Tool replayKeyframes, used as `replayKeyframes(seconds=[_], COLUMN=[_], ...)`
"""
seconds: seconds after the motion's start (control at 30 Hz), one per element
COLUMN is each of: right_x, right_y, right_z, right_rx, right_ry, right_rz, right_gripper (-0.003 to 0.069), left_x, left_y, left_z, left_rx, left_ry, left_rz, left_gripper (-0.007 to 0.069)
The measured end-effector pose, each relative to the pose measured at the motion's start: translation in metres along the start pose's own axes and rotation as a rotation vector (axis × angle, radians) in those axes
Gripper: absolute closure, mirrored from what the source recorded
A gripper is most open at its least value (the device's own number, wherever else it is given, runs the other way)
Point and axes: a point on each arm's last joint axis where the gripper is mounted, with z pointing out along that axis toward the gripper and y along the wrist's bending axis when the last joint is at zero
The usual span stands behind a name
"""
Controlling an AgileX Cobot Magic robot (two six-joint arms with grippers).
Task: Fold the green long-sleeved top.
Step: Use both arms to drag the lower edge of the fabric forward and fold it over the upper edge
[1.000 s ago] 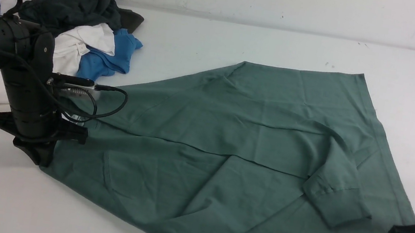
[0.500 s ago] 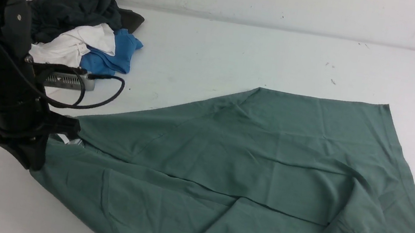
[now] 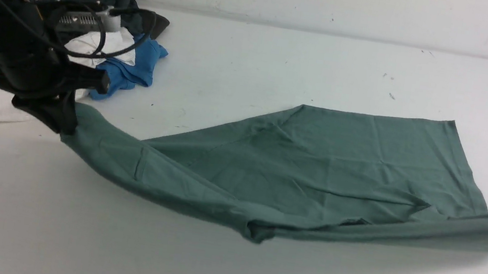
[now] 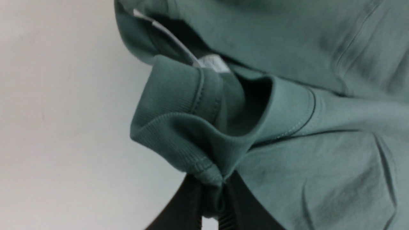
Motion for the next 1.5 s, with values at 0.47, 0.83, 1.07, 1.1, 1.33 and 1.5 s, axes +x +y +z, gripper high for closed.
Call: replayKeyframes(seconds=[0.47, 0.83, 1.07, 1.1, 1.33, 1.5], right_x=[-0.159, -0.195, -0.202, -0.206, -0.224, -0.227], right_y=[0.03, 0.05, 0.048, 0.047, 0.039, 0.039], right_z=[0.108, 0.26, 0.265, 0.258, 0.193, 0.165], right_rx=[-0.044, -0.064, -0.023, -0.015, 0.019, -0.016], right_ry=[-0.099, -0.164, -0.167, -0.173, -0.145, -0.176], right_rz=[-0.05, -0.056, -0.084, -0.086, -0.067, -0.072], right_gripper=[0.0626, 0.0536, 0.0319, 0.0298, 0.0269, 0.027], left_x=[-0.083, -0.096, -0.106, -0.11, -0.133, -0.136], left_y=[0.029, 0.038, 0.041, 0.04, 0.039, 0.037], left_z=[0.039, 0.106, 0.092, 0.084, 0.032, 0.017], left_rx=[0.066, 0.092, 0.041, 0.033, -0.011, -0.015], left_ry=[-0.052, 0.044, -0.016, -0.042, -0.235, -0.28], left_rz=[-0.285, -0.364, -0.325, -0.314, -0.259, -0.233], left_gripper=[0.0585, 0.0543, 0.0373, 0.0354, 0.03, 0.03])
